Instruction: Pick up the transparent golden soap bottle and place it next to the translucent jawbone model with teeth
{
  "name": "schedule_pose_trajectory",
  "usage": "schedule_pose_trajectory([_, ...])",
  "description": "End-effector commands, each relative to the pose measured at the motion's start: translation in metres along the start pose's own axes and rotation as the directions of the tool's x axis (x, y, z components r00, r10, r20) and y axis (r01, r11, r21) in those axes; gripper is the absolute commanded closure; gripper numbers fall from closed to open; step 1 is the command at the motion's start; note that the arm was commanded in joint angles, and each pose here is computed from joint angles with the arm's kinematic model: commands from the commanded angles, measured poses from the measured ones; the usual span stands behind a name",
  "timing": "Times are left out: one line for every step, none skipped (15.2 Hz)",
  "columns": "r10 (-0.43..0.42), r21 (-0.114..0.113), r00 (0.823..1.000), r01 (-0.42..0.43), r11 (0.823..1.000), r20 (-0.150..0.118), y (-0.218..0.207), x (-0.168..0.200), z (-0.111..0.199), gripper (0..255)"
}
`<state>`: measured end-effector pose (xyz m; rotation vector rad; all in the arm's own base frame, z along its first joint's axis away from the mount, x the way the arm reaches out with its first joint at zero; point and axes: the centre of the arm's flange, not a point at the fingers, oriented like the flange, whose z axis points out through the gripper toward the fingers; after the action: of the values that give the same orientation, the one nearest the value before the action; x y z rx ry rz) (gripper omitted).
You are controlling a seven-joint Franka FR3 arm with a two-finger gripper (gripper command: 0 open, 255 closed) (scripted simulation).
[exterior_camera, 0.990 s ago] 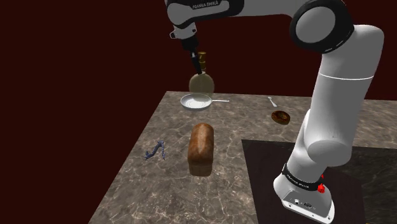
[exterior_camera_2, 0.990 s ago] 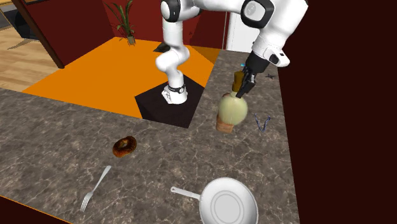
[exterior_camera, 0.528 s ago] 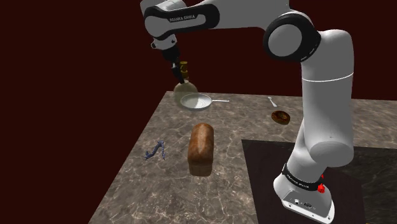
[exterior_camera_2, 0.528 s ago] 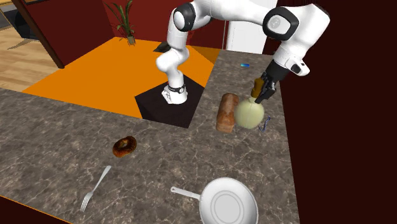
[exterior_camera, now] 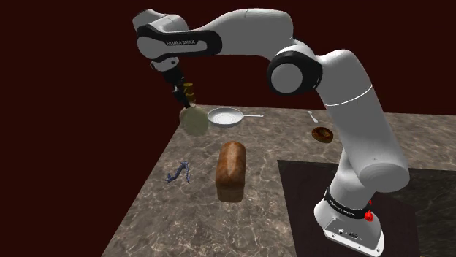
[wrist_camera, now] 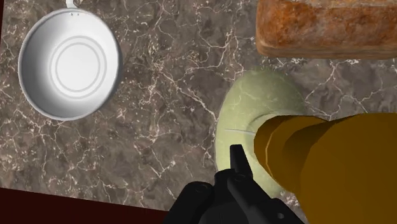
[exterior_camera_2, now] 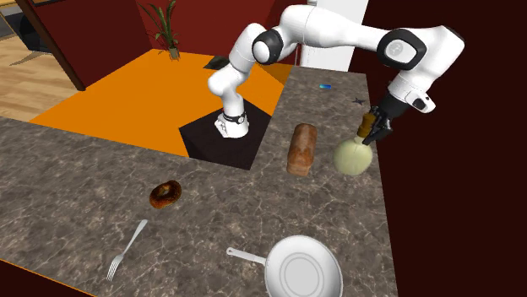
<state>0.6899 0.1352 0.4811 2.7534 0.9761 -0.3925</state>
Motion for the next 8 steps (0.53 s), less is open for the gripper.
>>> schedule_pose_trajectory([0.000, 0.000, 1.000, 0.000, 1.000, 0.000, -0.007, 0.023, 0.002, 255])
schedule_pose_trajectory([0.000, 0.000, 1.000, 0.000, 1.000, 0.000, -0.011, 0.038, 0.003, 255])
schedule_pose_trajectory([0.000, 0.000, 1.000, 0.000, 1.000, 0.000, -0.012, 0.040, 0.008, 255])
schedule_pose_trajectory([0.000, 0.000, 1.000, 0.000, 1.000, 0.000, -0.012, 0.041, 0.013, 255])
schedule_pose_trajectory([0.000, 0.000, 1.000, 0.000, 1.000, 0.000, -0.013, 0.043, 0.018, 255])
schedule_pose_trajectory([0.000, 0.000, 1.000, 0.000, 1.000, 0.000, -0.013, 0.045, 0.023, 255])
schedule_pose_trajectory([0.000, 0.000, 1.000, 0.000, 1.000, 0.000, -0.014, 0.046, 0.028, 255])
schedule_pose_trajectory([0.000, 0.000, 1.000, 0.000, 1.000, 0.000, -0.014, 0.048, 0.033, 255])
